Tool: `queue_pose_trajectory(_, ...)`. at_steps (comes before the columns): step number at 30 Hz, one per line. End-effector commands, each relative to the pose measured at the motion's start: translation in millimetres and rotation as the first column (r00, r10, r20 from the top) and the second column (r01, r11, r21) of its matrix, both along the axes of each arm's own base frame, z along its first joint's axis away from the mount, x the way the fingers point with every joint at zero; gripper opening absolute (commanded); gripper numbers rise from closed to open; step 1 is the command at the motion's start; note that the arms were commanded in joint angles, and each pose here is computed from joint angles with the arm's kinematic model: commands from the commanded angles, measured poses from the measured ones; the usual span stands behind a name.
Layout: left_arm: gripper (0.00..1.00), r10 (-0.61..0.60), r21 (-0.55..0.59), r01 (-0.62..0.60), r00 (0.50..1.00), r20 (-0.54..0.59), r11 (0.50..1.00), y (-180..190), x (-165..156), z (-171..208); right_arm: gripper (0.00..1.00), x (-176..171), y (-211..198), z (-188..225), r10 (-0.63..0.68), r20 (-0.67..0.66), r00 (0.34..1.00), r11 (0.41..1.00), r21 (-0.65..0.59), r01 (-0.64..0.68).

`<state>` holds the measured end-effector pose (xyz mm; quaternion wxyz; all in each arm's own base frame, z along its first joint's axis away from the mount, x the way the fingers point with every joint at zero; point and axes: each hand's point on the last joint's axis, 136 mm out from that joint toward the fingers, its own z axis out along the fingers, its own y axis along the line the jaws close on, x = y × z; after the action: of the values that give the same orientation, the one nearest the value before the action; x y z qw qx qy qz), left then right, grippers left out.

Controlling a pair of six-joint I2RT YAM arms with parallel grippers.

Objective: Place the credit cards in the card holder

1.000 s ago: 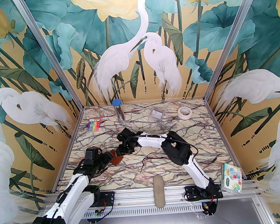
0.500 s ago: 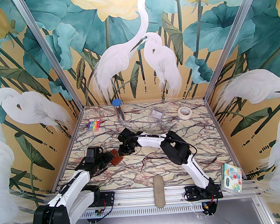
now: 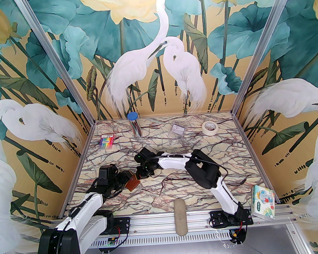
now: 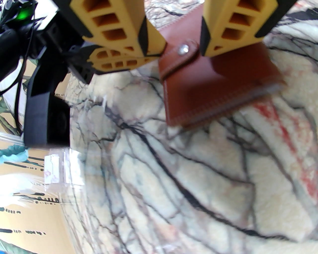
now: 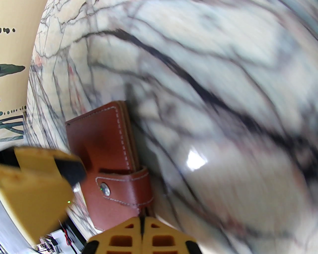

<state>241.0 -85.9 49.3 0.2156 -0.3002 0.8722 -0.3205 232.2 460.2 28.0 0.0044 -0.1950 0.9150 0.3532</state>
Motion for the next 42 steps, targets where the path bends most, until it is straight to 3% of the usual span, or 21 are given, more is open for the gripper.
queue_pose_trajectory(1, 0.44, -0.046, -0.017, 0.047, 0.997, 0.056, 0.999, -7.2, 5.7, 17.4, 0.00, 16.6, -31.5, 7.0, -0.100, 0.038, 0.994, 0.995, -0.008, 0.100)
queue_pose_trajectory(9, 0.46, -0.197, -0.075, 0.207, 0.973, 0.119, 0.976, -38.4, 12.2, 33.3, 0.00, 22.2, -134.3, 7.1, -0.303, 0.053, 0.951, 0.952, -0.027, 0.305)
queue_pose_trajectory(17, 0.45, -0.433, -0.084, 0.447, 0.890, 0.143, 0.891, -108.1, 17.9, 39.7, 0.00, 24.0, -212.8, 9.4, -0.429, 0.078, 0.900, 0.898, -0.073, 0.434)
queue_pose_trajectory(25, 0.40, -0.540, -0.142, 0.555, 0.831, 0.134, 0.820, -166.9, 21.4, 29.2, 0.01, 19.8, -221.7, 5.0, -0.476, 0.067, 0.877, 0.874, -0.077, 0.480)
queue_pose_trajectory(28, 0.37, -0.568, -0.146, 0.582, 0.813, 0.130, 0.800, -185.6, 21.9, 25.0, 0.30, 19.1, -228.3, 5.9, -0.477, 0.090, 0.874, 0.868, -0.105, 0.485)
queue_pose_trajectory(31, 0.33, -0.591, -0.143, 0.601, 0.799, 0.107, 0.786, -198.3, 22.3, 14.8, 0.45, 19.3, -236.4, 12.6, -0.476, 0.129, 0.870, 0.861, -0.132, 0.490)
queue_pose_trajectory(35, 0.29, -0.591, -0.135, 0.595, 0.803, 0.072, 0.792, -204.0, 23.9, 1.5, 0.47, 20.3, -244.9, 29.4, -0.465, 0.178, 0.867, 0.856, -0.159, 0.492)
queue_pose_trajectory(42, 0.22, -0.560, -0.110, 0.557, 0.829, 0.007, 0.823, -199.6, 21.9, -13.7, 0.39, 29.3, -234.5, 51.8, -0.365, 0.278, 0.889, 0.845, -0.302, 0.441)
